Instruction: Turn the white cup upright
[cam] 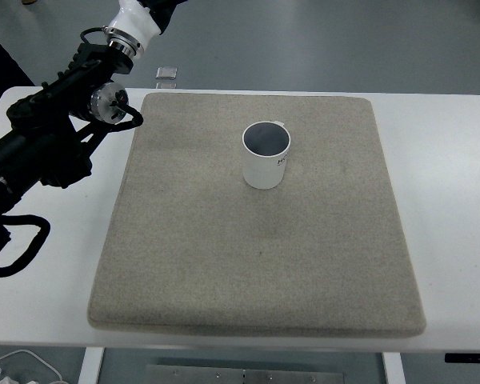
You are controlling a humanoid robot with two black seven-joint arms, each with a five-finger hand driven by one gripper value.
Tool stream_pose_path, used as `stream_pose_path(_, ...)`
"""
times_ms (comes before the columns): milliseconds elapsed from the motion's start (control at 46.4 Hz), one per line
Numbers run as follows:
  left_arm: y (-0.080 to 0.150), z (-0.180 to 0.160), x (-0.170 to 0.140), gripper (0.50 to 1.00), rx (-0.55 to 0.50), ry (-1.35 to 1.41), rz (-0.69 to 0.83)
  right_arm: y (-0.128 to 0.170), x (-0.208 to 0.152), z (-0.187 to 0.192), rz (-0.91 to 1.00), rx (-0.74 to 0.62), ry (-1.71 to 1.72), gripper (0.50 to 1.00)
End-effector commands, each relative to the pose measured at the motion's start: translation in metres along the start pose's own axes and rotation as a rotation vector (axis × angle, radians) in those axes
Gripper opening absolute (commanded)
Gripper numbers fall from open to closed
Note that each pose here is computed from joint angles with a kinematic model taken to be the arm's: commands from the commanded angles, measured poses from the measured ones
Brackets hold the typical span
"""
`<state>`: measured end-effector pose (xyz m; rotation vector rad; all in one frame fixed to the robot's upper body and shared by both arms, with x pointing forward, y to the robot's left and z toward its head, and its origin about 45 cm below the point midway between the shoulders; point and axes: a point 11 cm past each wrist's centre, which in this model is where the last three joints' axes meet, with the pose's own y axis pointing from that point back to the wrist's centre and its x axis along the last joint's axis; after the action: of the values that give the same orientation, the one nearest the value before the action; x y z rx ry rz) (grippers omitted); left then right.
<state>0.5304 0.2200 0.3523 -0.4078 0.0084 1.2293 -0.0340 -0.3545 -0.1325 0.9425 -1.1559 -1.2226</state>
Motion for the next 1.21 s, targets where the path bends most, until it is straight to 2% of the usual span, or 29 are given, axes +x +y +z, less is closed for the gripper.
stream_pose_path(0, 0.005, -0.006, 0.020, 0.988, 0.055, 0.025, 0.063, 0.000, 0.000, 0.000, 0.000, 0.000, -0.002, 0.930)
stream_pose_path(151, 0.014, -0.019, 0.052, 0.988, 0.178, 0.116, 0.184, 0.000, 0.000, 0.000, 0.000, 0.000, -0.002, 0.930)
stream_pose_path(280, 0.019, -0.024, 0.064, 0.990, 0.230, 0.190, 0.232, 0.000, -0.001, 0.001, -0.010, -0.001, -0.003, 0.930)
stream_pose_path(496, 0.027, -0.030, 0.079, 0.992, 0.220, 0.337, 0.315, 0.000, -0.002, 0.002, -0.010, -0.003, -0.003, 0.930)
stream_pose_path(711, 0.051, -0.057, 0.092, 0.992, 0.207, 0.502, 0.392, -0.001, -0.002, 0.003, -0.010, -0.006, -0.003, 0.930)
stream_pose_path(948, 0.059, -0.070, 0.085, 0.992, 0.153, 0.616, 0.353, -0.001, -0.002, 0.004, -0.012, -0.007, -0.006, 0.930)
stream_pose_path(1185, 0.072, -0.094, 0.083, 0.992, 0.166, 0.635, 0.400, -0.001, -0.002, 0.004, -0.014, -0.006, -0.013, 0.930)
